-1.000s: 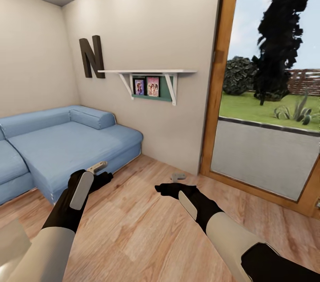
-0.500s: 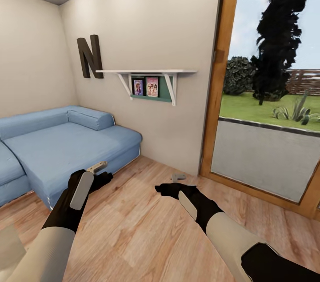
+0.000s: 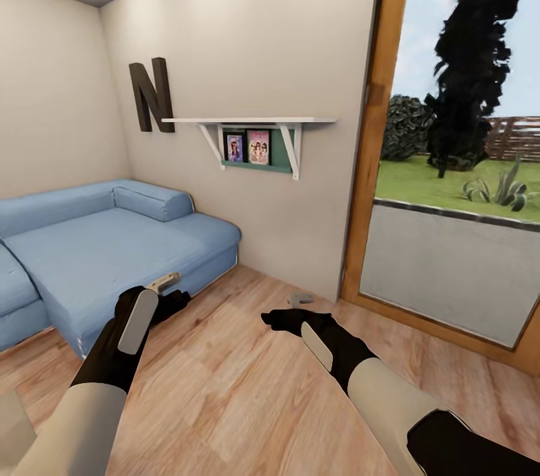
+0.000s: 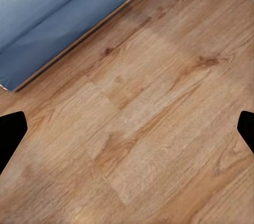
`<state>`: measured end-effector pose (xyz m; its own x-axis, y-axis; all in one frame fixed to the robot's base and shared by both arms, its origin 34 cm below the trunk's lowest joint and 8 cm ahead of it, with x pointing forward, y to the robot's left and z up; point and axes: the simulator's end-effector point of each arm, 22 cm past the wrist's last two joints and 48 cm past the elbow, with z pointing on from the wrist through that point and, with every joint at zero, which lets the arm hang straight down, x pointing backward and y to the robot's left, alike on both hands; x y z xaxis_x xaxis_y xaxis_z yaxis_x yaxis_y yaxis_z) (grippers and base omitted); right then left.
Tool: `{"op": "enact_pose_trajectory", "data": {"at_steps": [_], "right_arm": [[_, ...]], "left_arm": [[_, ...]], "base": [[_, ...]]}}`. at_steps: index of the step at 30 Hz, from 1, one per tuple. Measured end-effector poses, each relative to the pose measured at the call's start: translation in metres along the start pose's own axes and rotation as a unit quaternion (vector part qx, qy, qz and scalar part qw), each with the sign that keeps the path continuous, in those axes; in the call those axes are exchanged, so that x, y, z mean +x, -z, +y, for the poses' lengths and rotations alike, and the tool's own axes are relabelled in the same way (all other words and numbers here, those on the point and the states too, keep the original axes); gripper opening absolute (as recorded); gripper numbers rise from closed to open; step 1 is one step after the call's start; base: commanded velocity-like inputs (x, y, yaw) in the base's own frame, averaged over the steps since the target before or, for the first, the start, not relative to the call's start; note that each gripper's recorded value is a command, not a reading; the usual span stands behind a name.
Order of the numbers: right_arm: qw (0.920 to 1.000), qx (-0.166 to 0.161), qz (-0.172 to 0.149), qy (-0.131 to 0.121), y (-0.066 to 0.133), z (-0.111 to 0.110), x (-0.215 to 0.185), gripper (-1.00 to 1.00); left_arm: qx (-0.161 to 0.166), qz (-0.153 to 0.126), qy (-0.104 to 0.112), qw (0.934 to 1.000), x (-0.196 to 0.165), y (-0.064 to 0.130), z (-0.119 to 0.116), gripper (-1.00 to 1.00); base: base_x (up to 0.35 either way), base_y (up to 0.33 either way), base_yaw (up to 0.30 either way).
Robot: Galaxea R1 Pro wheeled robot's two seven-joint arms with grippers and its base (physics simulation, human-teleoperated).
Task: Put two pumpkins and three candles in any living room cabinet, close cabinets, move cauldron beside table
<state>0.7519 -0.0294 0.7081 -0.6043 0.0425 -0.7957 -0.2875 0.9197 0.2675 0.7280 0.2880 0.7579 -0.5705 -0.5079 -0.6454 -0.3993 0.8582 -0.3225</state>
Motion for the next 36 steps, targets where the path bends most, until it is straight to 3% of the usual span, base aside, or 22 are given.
{"op": "enact_pose_trajectory", "data": {"at_steps": [36], "right_arm": [[1.0, -0.001, 0.0, 0.001, 0.0001, 0.0006, 0.0004, 1.0]], "left_arm": [[0.0, 0.0, 0.0, 1.0, 0.0, 0.0001, 0.0, 1.0]], "base": [[0.176, 0.0, 0.0]]}}
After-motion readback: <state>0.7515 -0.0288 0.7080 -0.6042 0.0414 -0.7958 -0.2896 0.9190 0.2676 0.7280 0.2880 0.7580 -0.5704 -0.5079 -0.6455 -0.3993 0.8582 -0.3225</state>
